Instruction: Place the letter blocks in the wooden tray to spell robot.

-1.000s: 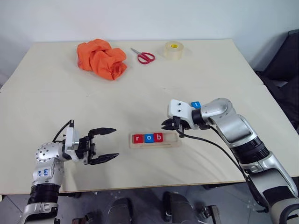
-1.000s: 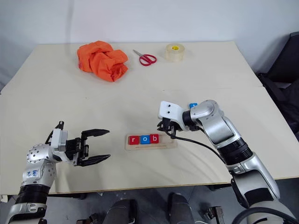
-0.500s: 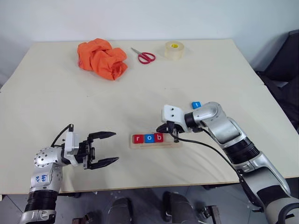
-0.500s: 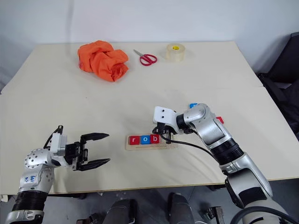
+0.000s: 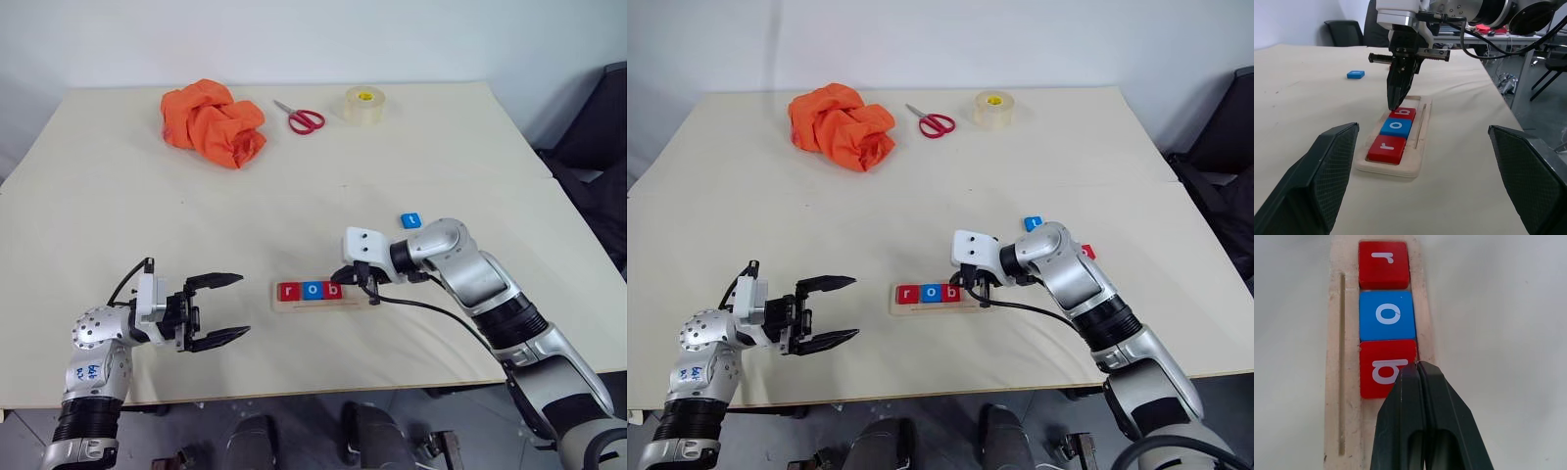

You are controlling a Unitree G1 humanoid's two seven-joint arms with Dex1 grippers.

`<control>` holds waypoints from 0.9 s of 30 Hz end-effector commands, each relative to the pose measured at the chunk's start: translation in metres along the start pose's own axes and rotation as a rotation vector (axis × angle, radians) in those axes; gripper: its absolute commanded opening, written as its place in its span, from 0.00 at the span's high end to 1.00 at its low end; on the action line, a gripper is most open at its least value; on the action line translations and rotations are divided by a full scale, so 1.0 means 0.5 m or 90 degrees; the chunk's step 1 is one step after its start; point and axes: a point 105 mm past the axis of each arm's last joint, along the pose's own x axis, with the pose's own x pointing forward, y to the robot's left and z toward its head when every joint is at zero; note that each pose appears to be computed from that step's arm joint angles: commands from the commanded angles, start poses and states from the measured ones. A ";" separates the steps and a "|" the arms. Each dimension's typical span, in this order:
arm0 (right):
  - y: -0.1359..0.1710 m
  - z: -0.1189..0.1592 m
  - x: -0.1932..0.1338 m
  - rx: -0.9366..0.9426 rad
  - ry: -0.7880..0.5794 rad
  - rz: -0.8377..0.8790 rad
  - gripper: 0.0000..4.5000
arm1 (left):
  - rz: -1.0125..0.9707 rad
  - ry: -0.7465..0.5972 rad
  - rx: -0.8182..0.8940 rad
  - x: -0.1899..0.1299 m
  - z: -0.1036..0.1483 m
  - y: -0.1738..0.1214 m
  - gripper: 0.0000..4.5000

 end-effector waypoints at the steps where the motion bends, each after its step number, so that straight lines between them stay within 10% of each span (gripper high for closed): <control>1: -0.017 0.041 -0.034 -0.022 -0.042 -0.037 0.99 | -0.006 -0.007 0.015 0.003 0.010 0.004 0.00; 27: 0.027 -0.024 -0.012 0.019 -0.001 0.012 0.99 | 0.005 0.003 0.013 -0.014 0.016 -0.004 0.00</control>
